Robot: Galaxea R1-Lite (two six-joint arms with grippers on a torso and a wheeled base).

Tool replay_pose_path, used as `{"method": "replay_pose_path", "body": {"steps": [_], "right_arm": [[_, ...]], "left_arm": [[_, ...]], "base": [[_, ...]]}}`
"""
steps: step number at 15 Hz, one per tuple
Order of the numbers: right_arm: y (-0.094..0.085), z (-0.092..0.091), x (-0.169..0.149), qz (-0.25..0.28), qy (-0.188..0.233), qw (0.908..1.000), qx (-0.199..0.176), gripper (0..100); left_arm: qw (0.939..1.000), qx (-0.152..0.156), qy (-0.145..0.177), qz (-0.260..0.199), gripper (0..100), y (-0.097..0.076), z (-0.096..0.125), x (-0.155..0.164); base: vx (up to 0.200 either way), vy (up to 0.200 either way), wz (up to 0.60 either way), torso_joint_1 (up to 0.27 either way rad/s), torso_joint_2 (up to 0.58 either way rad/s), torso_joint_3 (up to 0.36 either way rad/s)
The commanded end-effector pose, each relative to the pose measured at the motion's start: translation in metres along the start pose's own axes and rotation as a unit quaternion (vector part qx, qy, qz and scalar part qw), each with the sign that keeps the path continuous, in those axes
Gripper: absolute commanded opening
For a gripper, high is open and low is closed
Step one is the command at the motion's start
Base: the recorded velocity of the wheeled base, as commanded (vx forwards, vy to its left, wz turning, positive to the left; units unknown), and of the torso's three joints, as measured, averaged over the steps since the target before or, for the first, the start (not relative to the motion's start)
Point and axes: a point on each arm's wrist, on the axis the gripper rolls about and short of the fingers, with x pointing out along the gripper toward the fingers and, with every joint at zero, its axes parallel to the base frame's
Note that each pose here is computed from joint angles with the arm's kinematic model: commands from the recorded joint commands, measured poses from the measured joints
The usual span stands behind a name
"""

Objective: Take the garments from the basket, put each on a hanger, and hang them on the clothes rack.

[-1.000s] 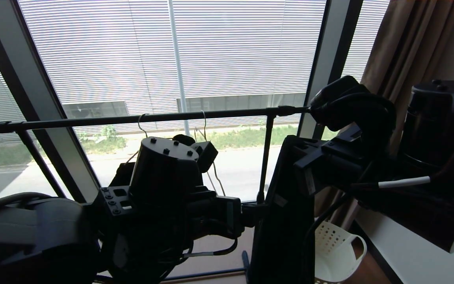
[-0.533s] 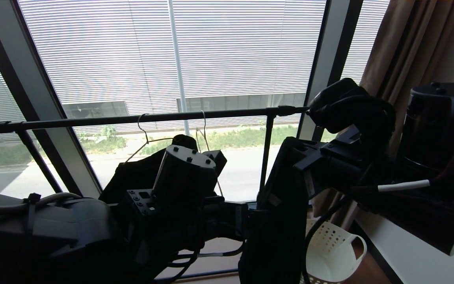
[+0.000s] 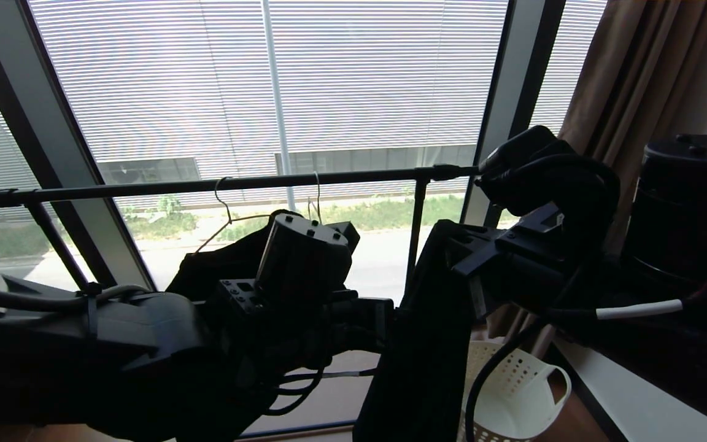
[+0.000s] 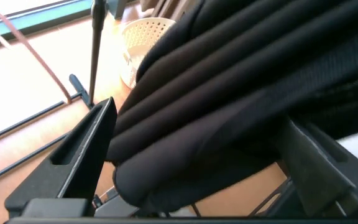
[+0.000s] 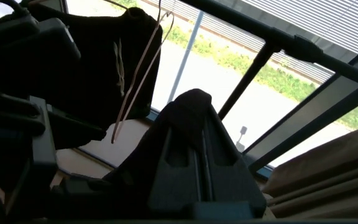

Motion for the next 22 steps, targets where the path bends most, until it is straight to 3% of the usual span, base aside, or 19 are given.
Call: {"method": "replay_pose_path", "body": {"steps": [1,7,12,19,22], "right_arm": [[-0.004,0.004,-0.010,0.001,-0.012,0.9999,0.005,0],[-0.008,0.012,-0.019,0.001,-0.030,0.9995,0.013,0],[-0.021,0.017,-0.024,-0.017,-0.049,0.9982,0.028,0],[-0.048,0.012,-0.013,-0.070,-0.038,0.9958,0.044,0],[-0.052,0.012,-0.011,-0.076,-0.036,0.9954,0.045,0]], "left_arm": [[0.9997,-0.002,0.000,0.024,100,0.004,0.003,0.029],[0.9964,0.022,0.031,0.076,100,0.021,-0.017,0.063],[0.9939,0.025,0.052,0.094,100,0.028,-0.032,0.066],[0.9968,0.033,0.021,0.070,100,0.015,-0.028,-0.020],[0.9975,0.038,0.018,0.057,100,0.010,-0.033,-0.040]], "base": [[0.000,0.000,0.00,0.000,0.00,0.000],[0.000,0.000,0.00,0.000,0.00,0.000],[0.000,0.000,0.00,0.000,0.00,0.000],[0.000,0.000,0.00,0.000,0.00,0.000],[0.000,0.000,0.00,0.000,0.00,0.000]]}}
